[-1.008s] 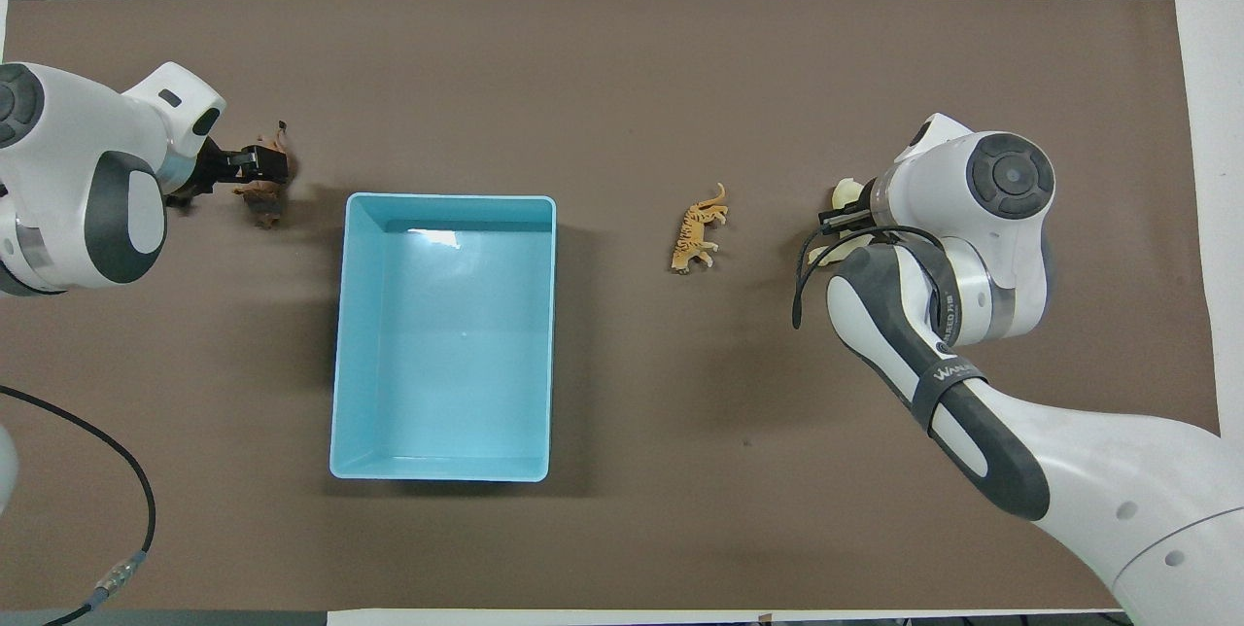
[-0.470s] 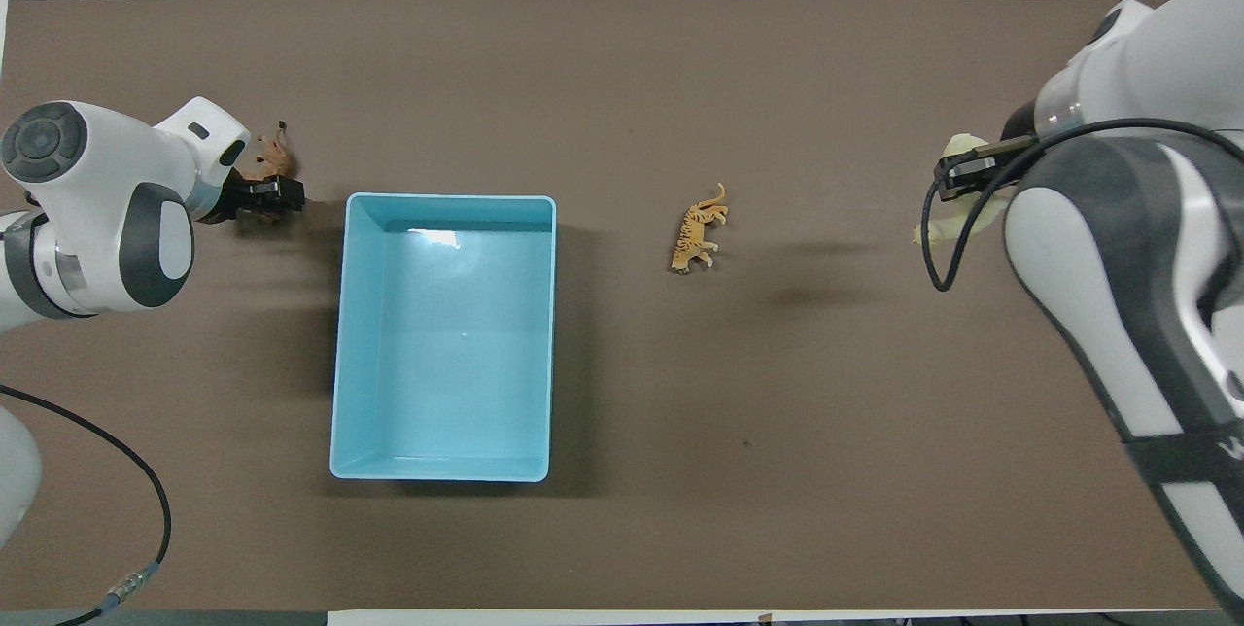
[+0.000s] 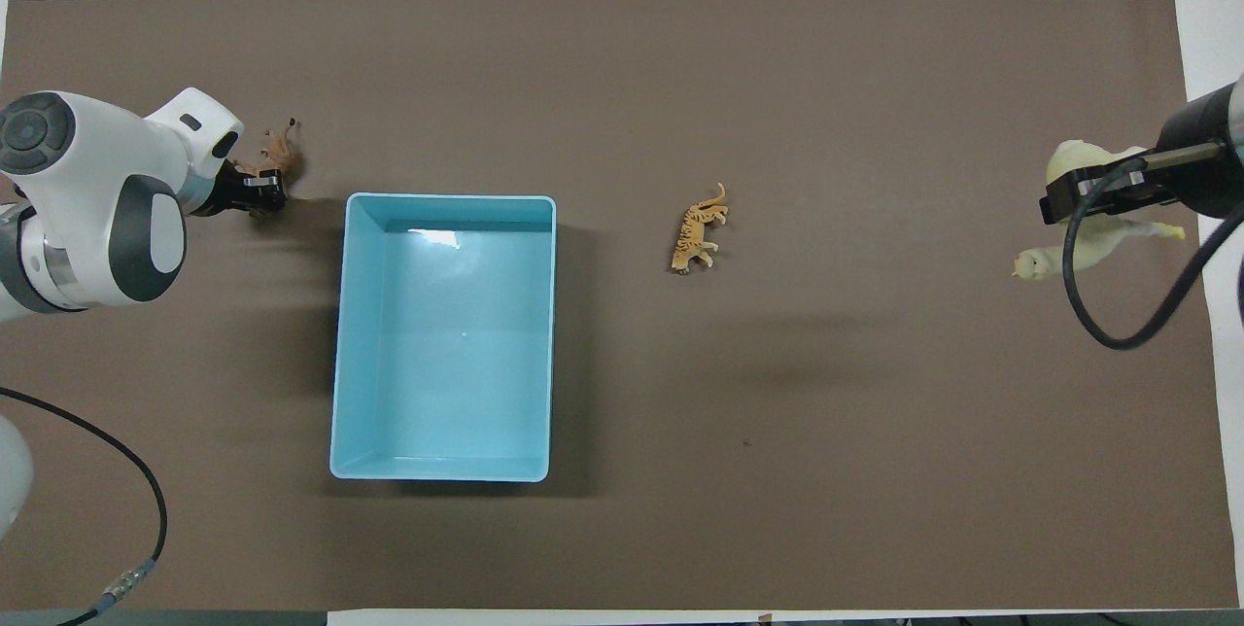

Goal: Put all toys into storage box

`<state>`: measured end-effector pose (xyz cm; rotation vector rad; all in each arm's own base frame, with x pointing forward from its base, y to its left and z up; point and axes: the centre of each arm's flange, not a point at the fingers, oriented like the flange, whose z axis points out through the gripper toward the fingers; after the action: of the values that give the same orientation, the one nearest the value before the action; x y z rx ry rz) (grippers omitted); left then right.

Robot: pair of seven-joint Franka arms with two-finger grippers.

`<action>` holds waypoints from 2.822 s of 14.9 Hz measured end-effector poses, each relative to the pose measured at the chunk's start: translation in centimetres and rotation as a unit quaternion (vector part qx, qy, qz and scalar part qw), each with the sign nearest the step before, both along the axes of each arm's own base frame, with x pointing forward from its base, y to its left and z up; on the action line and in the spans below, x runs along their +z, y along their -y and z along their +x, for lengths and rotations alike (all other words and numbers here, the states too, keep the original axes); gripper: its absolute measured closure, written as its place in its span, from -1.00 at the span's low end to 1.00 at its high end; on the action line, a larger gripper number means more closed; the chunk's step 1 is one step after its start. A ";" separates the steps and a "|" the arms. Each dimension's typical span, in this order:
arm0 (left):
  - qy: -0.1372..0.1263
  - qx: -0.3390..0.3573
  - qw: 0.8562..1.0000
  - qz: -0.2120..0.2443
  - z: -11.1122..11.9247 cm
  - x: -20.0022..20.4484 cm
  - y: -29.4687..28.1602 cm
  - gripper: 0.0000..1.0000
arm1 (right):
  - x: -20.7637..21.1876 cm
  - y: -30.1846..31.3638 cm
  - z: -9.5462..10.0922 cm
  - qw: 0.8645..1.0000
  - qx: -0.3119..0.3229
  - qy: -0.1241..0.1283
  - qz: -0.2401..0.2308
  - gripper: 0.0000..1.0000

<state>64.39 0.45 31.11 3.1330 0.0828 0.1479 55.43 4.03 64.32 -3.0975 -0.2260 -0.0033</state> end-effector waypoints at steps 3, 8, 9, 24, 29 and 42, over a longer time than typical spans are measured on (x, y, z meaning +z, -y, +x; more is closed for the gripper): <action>-0.009 0.000 1.000 0.000 0.3 0.9 0.1 0.15 | 0.8 0.0 -0.4 1.000 0.000 -0.003 0.000 0.16; -0.055 0.032 0.998 -0.007 0.7 9.9 1.6 0.15 | 2.0 -0.1 -0.6 1.000 0.001 0.005 0.001 0.16; -0.055 0.043 0.997 -0.010 0.0 12.4 2.2 0.15 | 2.7 -0.2 -0.8 1.000 0.000 0.007 0.001 0.16; -0.071 0.090 0.993 0.007 -16.1 10.3 23.1 -0.28 | 4.4 -0.9 -1.7 1.000 -0.007 0.016 0.004 0.16; -0.044 0.076 0.996 -0.006 -12.5 12.8 17.0 -1.00 | 4.4 -3.0 -1.9 0.999 -0.029 0.013 0.028 0.16; 0.046 -0.055 0.997 0.040 0.9 6.6 -9.5 -1.00 | -14.4 -40.1 -3.6 0.958 -0.148 0.108 0.220 0.16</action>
<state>65.30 9.91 37.73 3.1933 -0.0967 0.3020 51.85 44.16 49.95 -2.6487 0.2099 -0.3496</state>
